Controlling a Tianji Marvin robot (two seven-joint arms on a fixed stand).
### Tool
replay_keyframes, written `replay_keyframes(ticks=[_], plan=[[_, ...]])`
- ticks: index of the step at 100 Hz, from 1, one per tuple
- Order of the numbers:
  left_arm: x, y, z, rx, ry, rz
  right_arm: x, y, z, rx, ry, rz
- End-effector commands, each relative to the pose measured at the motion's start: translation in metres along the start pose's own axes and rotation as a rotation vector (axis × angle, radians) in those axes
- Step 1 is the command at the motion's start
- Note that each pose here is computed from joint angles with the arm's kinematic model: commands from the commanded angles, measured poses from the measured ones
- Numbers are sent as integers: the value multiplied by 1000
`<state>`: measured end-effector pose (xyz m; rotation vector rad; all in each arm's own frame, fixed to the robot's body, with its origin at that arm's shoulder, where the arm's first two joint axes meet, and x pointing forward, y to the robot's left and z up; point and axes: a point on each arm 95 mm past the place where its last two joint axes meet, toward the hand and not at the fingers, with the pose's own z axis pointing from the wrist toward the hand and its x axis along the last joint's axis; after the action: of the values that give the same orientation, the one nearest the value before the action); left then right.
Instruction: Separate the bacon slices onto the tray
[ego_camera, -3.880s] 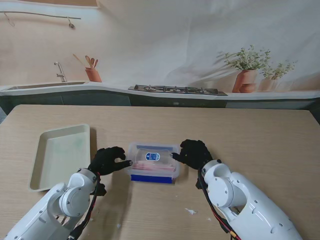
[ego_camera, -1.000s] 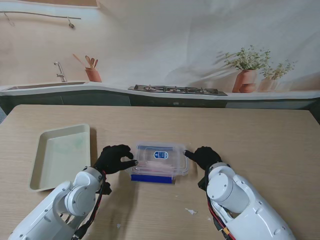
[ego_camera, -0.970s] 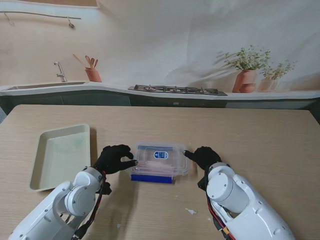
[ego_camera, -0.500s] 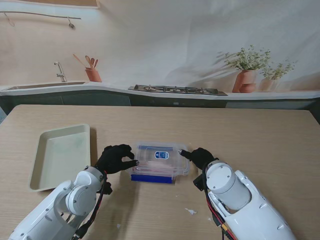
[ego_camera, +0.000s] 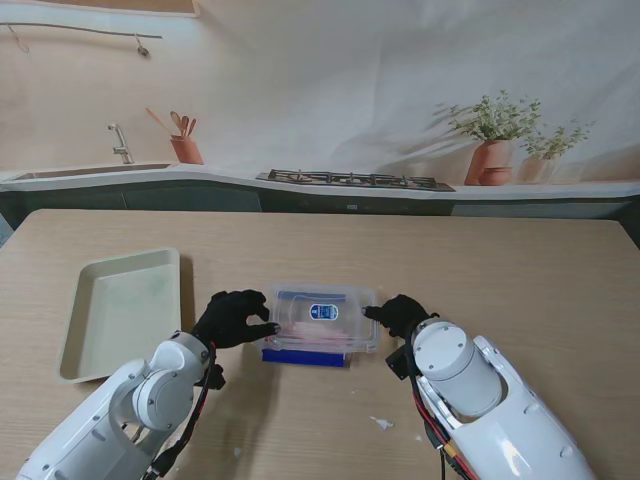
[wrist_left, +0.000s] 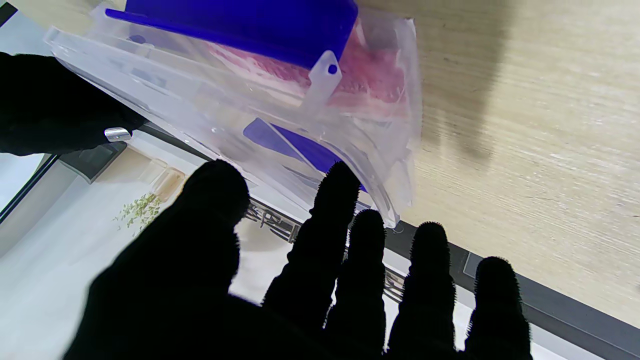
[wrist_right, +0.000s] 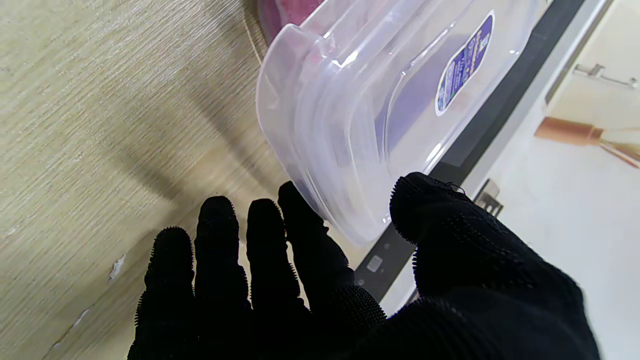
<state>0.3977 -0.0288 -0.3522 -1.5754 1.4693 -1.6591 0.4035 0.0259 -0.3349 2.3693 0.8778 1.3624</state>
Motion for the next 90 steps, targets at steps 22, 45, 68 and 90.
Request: replay_keyframes(ticks=[22,45,68,90], plan=[[5,2,1,-19,25,-3,11,-6,-3,26,5,56],[8,2,2,-20,44,-5,16,-7,-3,25,4,80],[10,1,3,-26,62,1,19,-8,-2,21,3,53],[10,1,3,-27,66,3,21,-9,-1,-10,3,25]])
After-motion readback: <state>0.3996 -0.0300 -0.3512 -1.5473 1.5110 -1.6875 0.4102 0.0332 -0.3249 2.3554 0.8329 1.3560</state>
